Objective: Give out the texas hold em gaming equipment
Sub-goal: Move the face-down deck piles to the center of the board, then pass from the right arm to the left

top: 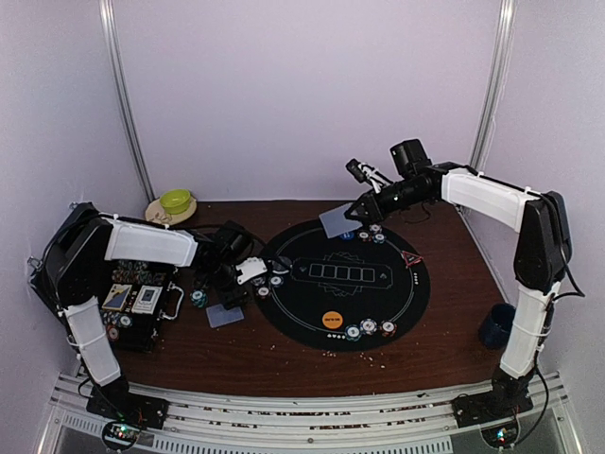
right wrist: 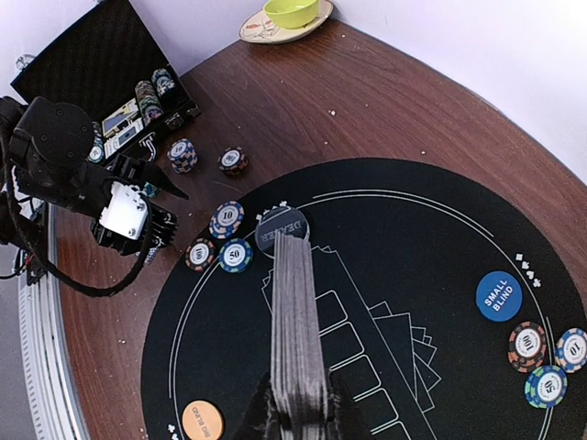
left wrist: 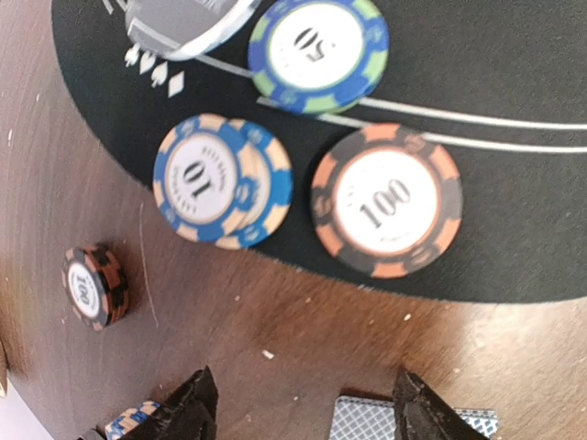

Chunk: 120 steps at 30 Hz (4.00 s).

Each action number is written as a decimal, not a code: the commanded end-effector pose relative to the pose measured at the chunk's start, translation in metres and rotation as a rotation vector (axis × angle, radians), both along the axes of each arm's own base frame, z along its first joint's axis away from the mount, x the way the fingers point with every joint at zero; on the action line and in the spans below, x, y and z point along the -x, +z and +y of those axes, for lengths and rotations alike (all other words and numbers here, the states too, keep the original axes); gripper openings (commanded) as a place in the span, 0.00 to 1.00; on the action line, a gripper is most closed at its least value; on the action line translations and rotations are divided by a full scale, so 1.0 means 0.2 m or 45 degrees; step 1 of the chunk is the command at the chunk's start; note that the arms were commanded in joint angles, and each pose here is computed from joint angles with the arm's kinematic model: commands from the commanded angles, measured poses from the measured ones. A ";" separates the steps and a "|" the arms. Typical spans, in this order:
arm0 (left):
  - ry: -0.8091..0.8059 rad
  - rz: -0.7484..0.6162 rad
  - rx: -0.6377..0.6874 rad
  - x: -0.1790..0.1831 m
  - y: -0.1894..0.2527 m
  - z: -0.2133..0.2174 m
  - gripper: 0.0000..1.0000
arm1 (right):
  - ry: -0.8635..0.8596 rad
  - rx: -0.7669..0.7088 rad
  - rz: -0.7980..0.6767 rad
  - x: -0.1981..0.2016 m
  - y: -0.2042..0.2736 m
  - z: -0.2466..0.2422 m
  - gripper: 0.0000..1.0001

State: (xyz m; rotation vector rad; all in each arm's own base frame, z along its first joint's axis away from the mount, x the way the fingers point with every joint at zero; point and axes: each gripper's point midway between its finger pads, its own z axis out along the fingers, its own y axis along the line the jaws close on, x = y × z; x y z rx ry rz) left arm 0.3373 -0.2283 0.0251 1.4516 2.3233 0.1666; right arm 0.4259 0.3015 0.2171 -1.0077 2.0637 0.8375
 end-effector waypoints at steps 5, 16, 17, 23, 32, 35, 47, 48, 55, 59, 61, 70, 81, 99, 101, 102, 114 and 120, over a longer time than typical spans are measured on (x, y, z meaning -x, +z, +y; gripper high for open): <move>0.042 0.096 -0.079 0.10 -0.11 0.15 0.61 | 0.017 0.007 -0.050 -0.02 0.05 0.04 0.00; 0.027 0.112 -0.074 0.20 -0.06 0.24 0.58 | 0.039 0.023 -0.048 0.00 0.03 0.07 0.00; 0.015 0.121 -0.070 0.22 -0.06 0.24 0.57 | 0.041 0.023 -0.049 0.00 0.04 0.08 0.00; 0.022 0.123 -0.112 0.30 -0.04 0.34 0.57 | 0.047 0.030 -0.049 0.02 0.03 0.08 0.00; -0.003 -0.065 -0.039 0.19 0.25 0.33 0.76 | 0.050 0.004 -0.052 0.02 0.08 0.10 0.00; -0.038 -0.261 0.033 0.02 0.51 0.23 0.97 | 0.051 -0.024 -0.049 0.02 0.13 0.11 0.00; -0.407 -0.732 0.301 -0.29 1.05 -0.36 0.98 | 0.069 -0.378 0.125 0.04 0.31 0.25 0.00; -0.451 -0.721 0.329 -0.26 1.05 -0.40 0.98 | 0.074 -0.408 0.150 0.05 0.31 0.26 0.00; -0.533 -0.611 0.362 -0.19 0.99 -0.54 0.98 | 0.107 -0.511 0.298 0.14 0.24 0.35 0.00; -0.583 -0.598 0.361 -0.10 0.97 -0.60 0.98 | 0.187 -0.557 0.424 0.23 0.17 0.47 0.00; -0.591 -0.592 0.355 -0.07 0.95 -0.62 0.98 | 0.219 -0.560 0.461 0.28 0.15 0.52 0.00; -0.581 -0.566 0.270 -0.06 0.80 -0.69 0.98 | 0.322 -0.668 0.604 0.42 0.17 0.59 0.00; -0.528 -0.554 0.246 -0.08 0.73 -0.67 0.86 | 0.270 -0.610 0.671 0.37 -0.02 0.58 0.00; -0.529 -0.409 0.401 -0.08 0.73 -0.68 0.52 | 0.259 -0.558 0.674 0.35 -0.12 0.60 0.00; -0.538 -0.388 0.465 -0.07 0.75 -0.67 0.80 | 0.265 -0.549 0.668 0.35 -0.12 0.60 0.00; -0.538 -0.397 0.484 -0.07 0.77 -0.65 0.86 | 0.266 -0.550 0.666 0.35 -0.11 0.60 0.00; -0.628 -0.365 0.675 0.00 0.78 -0.55 0.98 | 0.303 -0.708 0.785 0.39 -0.02 0.63 0.00; -0.636 -0.323 0.695 0.00 0.74 -0.58 0.98 | 0.321 -0.730 0.822 0.42 -0.01 0.67 0.00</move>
